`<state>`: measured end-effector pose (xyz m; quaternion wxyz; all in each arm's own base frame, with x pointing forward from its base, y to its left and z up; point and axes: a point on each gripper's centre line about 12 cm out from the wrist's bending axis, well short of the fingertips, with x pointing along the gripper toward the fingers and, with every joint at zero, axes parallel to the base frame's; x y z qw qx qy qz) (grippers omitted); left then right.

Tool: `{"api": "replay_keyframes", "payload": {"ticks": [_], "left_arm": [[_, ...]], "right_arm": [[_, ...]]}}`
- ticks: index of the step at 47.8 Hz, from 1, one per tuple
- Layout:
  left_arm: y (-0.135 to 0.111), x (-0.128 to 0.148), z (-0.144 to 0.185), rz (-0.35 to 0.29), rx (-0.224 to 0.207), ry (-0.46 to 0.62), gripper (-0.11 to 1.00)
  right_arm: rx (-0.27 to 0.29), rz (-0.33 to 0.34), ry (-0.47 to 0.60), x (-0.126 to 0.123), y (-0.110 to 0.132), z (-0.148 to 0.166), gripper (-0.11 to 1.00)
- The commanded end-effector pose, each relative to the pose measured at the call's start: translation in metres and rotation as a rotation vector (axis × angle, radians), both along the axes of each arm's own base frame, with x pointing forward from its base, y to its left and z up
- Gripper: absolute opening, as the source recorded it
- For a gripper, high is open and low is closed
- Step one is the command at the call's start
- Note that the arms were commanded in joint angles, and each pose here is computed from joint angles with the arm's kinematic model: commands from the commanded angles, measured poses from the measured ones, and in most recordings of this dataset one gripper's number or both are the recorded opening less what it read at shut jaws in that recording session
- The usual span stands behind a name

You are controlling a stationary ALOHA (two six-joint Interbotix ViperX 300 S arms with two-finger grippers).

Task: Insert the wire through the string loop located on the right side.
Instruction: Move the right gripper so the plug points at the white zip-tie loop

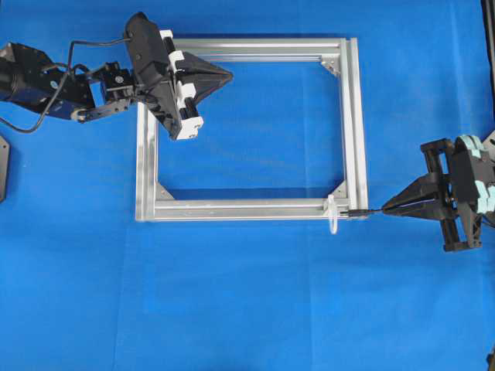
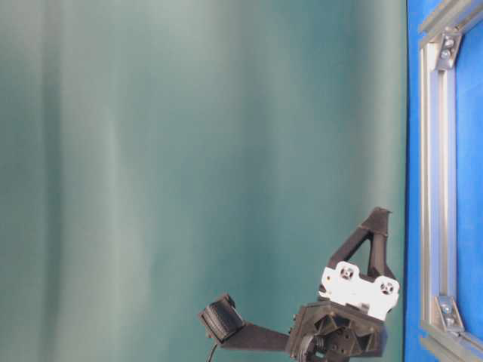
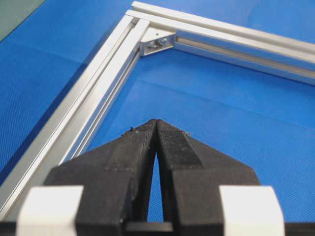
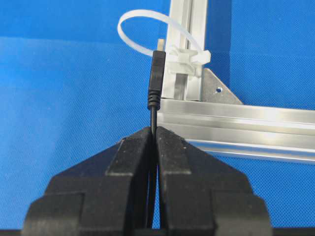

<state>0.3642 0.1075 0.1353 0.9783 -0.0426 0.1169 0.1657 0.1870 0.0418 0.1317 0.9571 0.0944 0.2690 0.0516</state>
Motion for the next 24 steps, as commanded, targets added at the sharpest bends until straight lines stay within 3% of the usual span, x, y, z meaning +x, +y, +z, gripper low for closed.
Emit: {"api": "replay_keyframes", "payload": {"ticks": [1, 24], "left_arm": [[-0.0001, 0.0046, 0.0178, -0.005, 0.019, -0.055, 0.00], [-0.0007, 0.0074, 0.0193, -0.010, 0.023, -0.060, 0.00]], "right_arm": [[0.003, -0.005, -0.018, 0.0039, 0.0001, 0.0042, -0.04], [-0.003, -0.016, -0.027, 0.0124, 0.0008, 0.0029, -0.04]]}}
